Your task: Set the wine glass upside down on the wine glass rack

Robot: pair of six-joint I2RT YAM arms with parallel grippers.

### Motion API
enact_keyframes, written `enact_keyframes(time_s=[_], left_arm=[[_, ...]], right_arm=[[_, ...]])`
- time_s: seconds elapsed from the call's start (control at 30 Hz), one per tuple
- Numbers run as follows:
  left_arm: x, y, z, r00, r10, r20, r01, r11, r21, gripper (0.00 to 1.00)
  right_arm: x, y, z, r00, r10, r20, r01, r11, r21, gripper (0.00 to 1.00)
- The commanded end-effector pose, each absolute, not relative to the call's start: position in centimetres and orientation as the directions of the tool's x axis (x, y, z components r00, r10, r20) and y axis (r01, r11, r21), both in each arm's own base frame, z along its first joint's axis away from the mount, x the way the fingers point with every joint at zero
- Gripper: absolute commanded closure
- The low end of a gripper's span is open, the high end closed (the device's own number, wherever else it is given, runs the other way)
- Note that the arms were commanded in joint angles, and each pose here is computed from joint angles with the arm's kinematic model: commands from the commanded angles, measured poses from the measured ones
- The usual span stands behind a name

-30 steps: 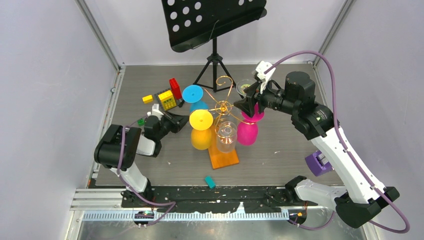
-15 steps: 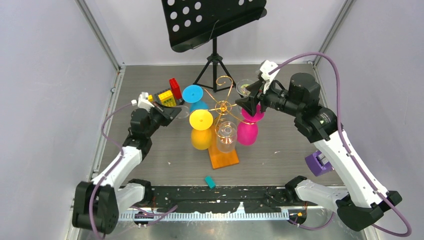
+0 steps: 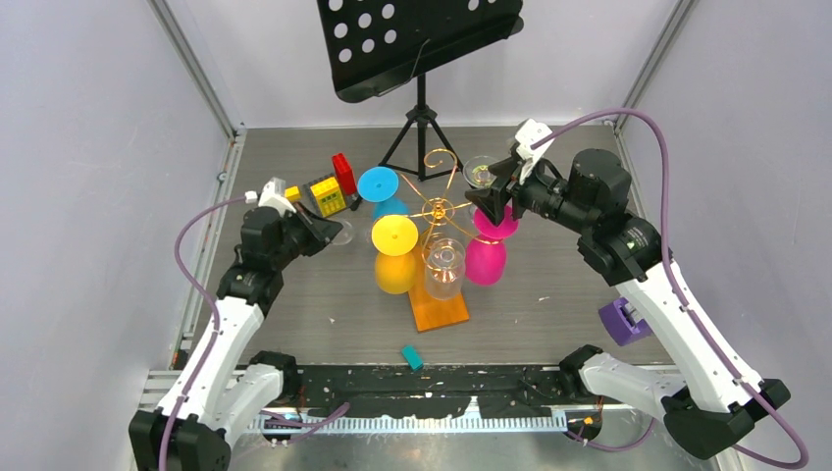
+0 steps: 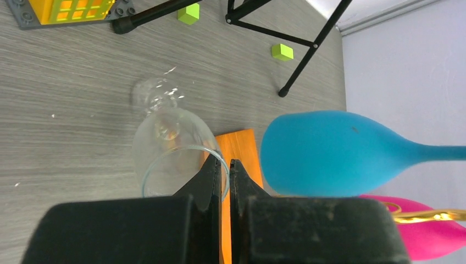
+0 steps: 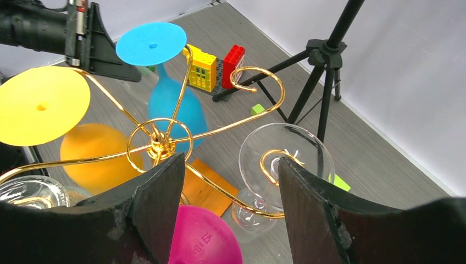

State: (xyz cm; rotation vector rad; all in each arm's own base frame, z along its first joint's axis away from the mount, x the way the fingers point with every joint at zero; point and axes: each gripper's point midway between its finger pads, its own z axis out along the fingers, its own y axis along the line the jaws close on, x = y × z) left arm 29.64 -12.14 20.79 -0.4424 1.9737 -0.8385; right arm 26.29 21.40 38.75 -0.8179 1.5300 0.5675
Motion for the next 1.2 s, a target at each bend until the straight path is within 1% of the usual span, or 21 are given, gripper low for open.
enact_keyframes(time_s=[0.0,0.27,0.5,0.73,1.03,1.17], left_arm=[[28.1,-11.6,24.1,-0.509,-0.523,-0.684,0.080,0.762,-0.642,1.00],[25.5,-11.0,27.1,-0.496,-0.507,-0.705,0.098,0.774,-0.626,1.00],[24.0,-10.3,30.1,-0.466,-0.481,-0.742,0.120,0.797,-0.592,1.00],[23.3,-10.1,30.8,-0.530,-0.399,-0.748,0.122,0.837,-0.533,1.00],[22.7,-9.2,30.0,-0.669,-0.251,-0.700,0.090,0.907,-0.411,1.00],[22.4,-8.5,29.6,-0.700,-0.195,-0.687,0.077,0.936,-0.344,1.00]], right_arm=[[26.7,20.6,41.6,0.079,-0.111,-0.991,-0.722,0.679,-0.133,0.31],[27.5,19.3,43.1,0.096,-0.065,-0.993,-0.650,0.752,-0.112,0.31],[27.2,19.2,44.3,0.097,-0.022,-0.995,-0.647,0.759,-0.079,0.30],[26.9,19.8,44.3,0.063,-0.020,-0.998,-0.678,0.733,-0.057,0.30],[27.2,20.3,43.7,0.018,-0.052,-0.998,-0.691,0.721,-0.051,0.30],[27.2,20.4,43.1,0.004,-0.070,-0.998,-0.696,0.716,-0.052,0.30]])
